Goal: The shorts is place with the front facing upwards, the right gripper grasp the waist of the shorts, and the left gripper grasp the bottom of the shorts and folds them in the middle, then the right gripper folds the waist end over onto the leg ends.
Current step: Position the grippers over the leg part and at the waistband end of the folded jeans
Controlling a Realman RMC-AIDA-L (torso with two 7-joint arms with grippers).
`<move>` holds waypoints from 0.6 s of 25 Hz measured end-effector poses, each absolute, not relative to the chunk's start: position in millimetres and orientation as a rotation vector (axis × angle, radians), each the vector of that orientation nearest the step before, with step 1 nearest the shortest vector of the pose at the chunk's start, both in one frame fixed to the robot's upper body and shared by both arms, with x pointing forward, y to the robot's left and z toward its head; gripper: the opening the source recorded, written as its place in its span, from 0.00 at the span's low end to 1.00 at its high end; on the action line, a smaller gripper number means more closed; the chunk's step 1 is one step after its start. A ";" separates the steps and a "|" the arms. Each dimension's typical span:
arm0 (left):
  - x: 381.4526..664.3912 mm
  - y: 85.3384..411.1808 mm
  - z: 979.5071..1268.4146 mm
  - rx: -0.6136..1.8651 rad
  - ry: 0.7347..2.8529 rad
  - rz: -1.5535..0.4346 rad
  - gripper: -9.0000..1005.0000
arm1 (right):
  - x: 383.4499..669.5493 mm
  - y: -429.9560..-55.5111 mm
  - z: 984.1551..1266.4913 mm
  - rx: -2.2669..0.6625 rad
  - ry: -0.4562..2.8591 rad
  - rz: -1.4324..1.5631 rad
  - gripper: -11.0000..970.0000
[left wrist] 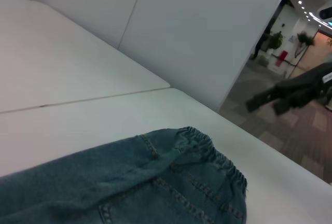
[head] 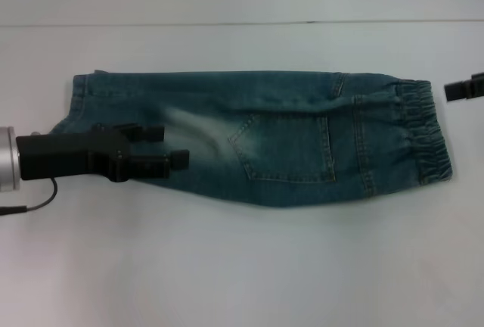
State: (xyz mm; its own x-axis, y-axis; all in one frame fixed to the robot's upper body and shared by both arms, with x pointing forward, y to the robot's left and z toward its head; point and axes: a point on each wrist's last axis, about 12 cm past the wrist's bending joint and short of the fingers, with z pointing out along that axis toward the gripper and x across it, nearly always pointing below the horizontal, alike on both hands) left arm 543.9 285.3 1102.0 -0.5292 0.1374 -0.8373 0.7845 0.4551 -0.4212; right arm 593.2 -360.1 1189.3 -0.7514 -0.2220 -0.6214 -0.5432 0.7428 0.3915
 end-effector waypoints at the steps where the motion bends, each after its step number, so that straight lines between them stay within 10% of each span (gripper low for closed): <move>1: 543.6 285.1 1101.4 0.768 1.952 -1.092 0.91 | 596.9 -354.5 1187.6 -0.590 2.442 0.740 0.98; 15: 539.2 281.6 1093.4 0.740 1.983 -1.132 0.91 | 608.9 -323.3 1146.4 -0.641 2.633 0.531 0.98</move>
State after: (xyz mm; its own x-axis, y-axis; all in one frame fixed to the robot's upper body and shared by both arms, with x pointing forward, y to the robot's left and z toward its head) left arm 539.2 281.6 1093.4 -0.5726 0.1238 -0.8104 0.7608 0.4486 -0.4690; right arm 608.9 -323.3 1146.4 -0.8246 -0.3556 -0.4401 -0.4984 0.8246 0.2675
